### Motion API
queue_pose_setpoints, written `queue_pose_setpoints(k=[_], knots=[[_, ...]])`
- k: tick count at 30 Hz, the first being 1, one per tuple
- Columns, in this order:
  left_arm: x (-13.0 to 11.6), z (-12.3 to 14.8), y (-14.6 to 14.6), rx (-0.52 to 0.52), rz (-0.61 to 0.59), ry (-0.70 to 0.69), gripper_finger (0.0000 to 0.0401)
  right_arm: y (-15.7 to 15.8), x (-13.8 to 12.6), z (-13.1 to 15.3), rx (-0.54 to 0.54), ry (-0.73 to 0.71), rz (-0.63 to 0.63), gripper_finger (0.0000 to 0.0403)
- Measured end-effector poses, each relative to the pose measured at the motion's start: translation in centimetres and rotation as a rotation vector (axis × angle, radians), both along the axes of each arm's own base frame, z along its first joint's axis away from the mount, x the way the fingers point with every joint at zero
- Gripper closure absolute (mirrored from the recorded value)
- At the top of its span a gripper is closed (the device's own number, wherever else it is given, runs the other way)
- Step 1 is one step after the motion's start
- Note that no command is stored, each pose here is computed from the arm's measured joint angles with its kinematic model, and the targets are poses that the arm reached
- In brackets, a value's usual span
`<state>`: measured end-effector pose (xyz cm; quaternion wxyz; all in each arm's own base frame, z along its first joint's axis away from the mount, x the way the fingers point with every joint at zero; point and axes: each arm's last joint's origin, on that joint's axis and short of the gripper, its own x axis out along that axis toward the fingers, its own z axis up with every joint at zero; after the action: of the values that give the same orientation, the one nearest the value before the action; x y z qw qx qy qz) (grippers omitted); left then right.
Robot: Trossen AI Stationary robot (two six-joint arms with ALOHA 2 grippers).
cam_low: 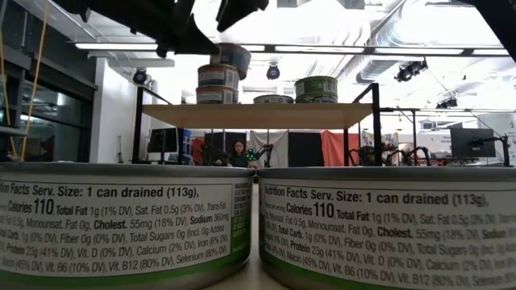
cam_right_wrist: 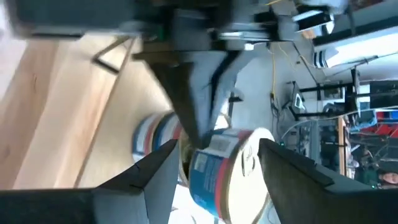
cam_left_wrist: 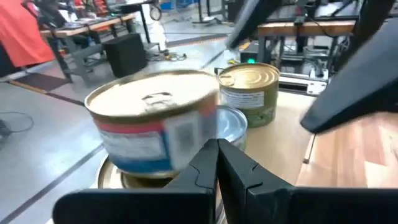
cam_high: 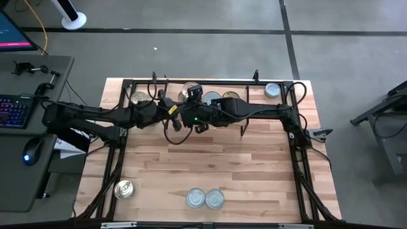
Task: Stack canned seafood by type on shelf
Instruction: Stack the blue-pink tuna can on top of the blue-pink tuna can on the shelf
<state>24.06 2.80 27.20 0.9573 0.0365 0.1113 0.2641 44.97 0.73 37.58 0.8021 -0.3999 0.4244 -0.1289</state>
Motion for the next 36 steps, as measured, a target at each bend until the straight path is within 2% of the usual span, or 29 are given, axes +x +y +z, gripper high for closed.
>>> queue_pose_setpoints(k=[9,13,18,22,25,29,34,36], knots=[[-0.3,0.3,-0.6,-0.003,-0.033,-0.009,0.0401,0.7,-0.4,0.7,0.032,-0.036,0.002,0.0194],[-1.4,1.0,-1.1,-0.002,-0.056,-0.010,0.0401,0.6,-0.5,0.9,0.065,-0.059,-0.019,0.0194],[-3.3,2.4,-1.1,-0.015,-0.030,-0.056,0.0401,0.0,-1.4,2.0,0.118,-0.116,-0.061,0.0194],[-4.7,3.4,-1.5,-0.077,-0.043,-0.129,0.0401,-0.3,-2.9,3.5,0.250,-0.188,-0.110,0.0194],[-5.2,3.3,-2.2,-0.135,-0.076,-0.128,0.0401,-0.2,-4.3,4.2,0.372,-0.203,-0.158,0.0194],[-5.1,2.7,-3.8,-0.202,-0.138,-0.094,0.0401,0.7,-6.0,4.4,0.471,-0.142,-0.195,0.0194],[-4.6,2.1,-6.3,-0.254,-0.219,-0.084,0.0401,1.8,-7.7,4.3,0.465,-0.040,-0.207,0.0194],[-4.5,2.1,-7.5,-0.273,-0.263,-0.097,0.0401,1.7,-8.5,5.0,0.467,-0.041,-0.211,0.0194]])
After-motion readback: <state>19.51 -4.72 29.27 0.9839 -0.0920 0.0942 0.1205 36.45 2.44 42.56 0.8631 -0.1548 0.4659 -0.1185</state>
